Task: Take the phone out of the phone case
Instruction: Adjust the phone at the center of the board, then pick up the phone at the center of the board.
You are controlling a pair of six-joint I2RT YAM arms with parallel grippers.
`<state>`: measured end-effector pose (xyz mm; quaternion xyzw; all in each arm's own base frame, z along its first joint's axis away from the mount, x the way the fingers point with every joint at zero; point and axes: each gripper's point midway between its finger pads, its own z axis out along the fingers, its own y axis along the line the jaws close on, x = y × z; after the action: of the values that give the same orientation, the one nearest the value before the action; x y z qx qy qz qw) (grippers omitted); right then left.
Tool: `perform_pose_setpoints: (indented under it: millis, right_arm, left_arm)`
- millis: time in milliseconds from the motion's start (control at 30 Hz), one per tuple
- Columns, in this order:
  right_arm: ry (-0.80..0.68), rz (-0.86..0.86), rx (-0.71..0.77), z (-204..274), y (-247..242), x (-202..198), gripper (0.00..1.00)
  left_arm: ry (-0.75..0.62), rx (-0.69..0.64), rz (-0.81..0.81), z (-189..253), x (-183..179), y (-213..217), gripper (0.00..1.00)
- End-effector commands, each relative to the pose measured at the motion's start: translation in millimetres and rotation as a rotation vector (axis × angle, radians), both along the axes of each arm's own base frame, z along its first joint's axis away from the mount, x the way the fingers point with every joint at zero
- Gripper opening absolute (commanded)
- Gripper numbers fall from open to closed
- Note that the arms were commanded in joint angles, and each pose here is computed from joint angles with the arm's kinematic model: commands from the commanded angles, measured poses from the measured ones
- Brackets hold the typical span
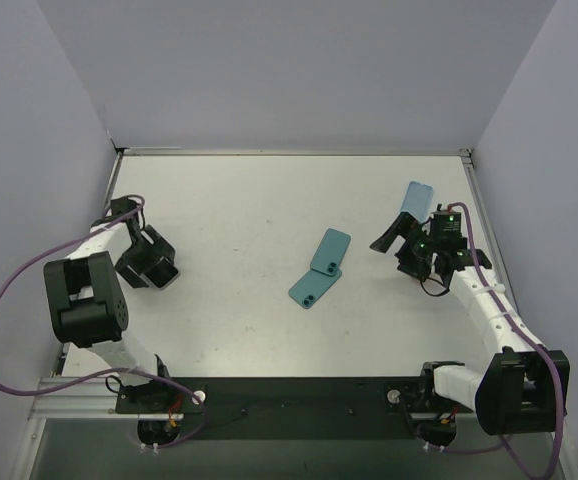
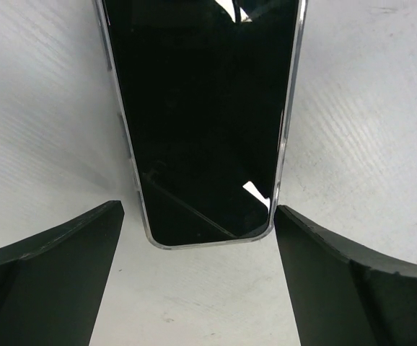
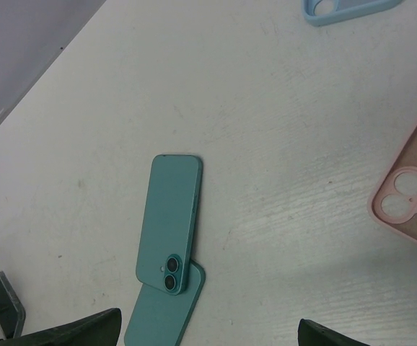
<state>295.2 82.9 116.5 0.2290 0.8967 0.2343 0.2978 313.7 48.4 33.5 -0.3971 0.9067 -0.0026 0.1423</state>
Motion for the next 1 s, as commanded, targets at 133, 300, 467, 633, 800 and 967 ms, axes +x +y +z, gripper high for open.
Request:
perform_pose_setpoints:
  millis: [133,300,467,633,800,967]
  right_arm:
    - [0.007,0.021,0.017,-2,7,-5,0.99]
    - [-0.001,0.02,0.019,0,6,-5,0.99]
    - [-0.005,0.022,0.021,2,7,-5,0.99]
    - [0.0,0.025,0.021,0,8,-6,0.99]
    - [0.015,0.026,0.018,-5,8,-8,0.99]
    - [0.026,0.03,0.015,-10,8,-10,0.99]
  left_arm:
    - [0.024,0.107,0.046,-6,23,8,0.98]
    - [0.009,0.079,0.047,-10,28,1,0.97]
    - [-0.083,0.032,0.039,3,37,-9,0.97]
    - [-0.157,-0.01,0.057,24,41,-16,0.97]
    - [-0.146,-0.028,0.086,25,43,-18,0.98]
    - [-0.079,0.017,0.11,14,38,-12,0.97]
